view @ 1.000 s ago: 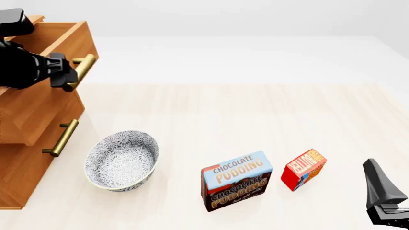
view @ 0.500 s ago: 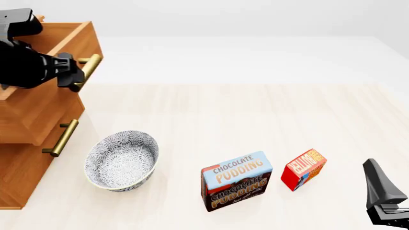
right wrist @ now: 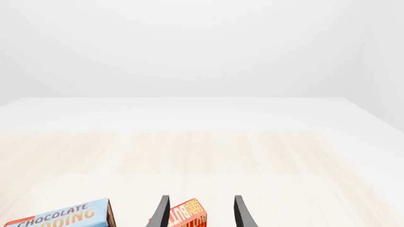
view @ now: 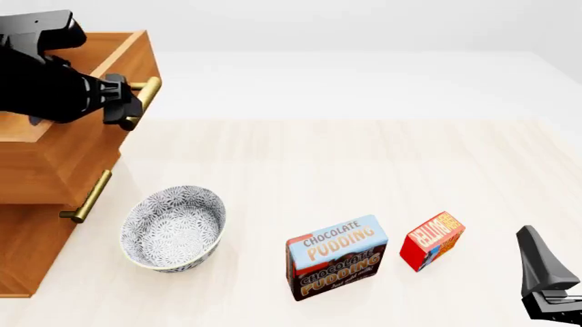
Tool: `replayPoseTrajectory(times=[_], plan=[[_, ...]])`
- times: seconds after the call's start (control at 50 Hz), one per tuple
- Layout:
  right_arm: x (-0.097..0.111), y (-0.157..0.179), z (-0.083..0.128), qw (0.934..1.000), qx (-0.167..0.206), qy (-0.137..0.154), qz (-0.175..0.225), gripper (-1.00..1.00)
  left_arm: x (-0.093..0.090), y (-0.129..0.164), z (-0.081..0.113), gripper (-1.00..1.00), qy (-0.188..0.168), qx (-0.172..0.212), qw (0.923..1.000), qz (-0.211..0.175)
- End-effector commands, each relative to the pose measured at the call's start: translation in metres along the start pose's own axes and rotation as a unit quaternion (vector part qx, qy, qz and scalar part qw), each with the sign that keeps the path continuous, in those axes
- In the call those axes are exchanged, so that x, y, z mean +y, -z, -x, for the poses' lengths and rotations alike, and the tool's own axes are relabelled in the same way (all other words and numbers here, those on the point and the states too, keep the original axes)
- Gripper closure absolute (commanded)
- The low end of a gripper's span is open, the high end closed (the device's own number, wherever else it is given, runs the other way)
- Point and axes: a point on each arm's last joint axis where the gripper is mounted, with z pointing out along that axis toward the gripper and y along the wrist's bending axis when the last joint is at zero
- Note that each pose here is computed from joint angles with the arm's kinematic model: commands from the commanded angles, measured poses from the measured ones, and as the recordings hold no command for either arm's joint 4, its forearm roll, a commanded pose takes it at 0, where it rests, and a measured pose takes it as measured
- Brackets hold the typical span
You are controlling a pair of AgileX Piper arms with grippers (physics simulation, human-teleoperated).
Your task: Put the butter at the back in the top drawer of the cabinet and close it.
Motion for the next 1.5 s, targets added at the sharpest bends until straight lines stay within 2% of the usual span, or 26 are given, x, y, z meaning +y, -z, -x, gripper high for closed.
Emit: replayPoseTrajectory(times=[0.02,0.8,1.5], plan=[[0.0,0.0,0.0,1.0,0.0,0.0,0.0,-1.0,-0.015,-0.034,-0.007,-1.0,-0.017,0.046,0.9986,-0.019],[0.0,0.0,0.0,1.0,0.0,0.0,0.0,-1.0,-0.051,-0.053,-0.004,-1.0,-0.045,0.057,0.9958,-0.055],[0.0,0.0,0.0,1.0,0.0,0.0,0.0,-1.0,-0.067,-0.036,0.008,-1.0,-0.043,0.048,0.9951,-0.075]])
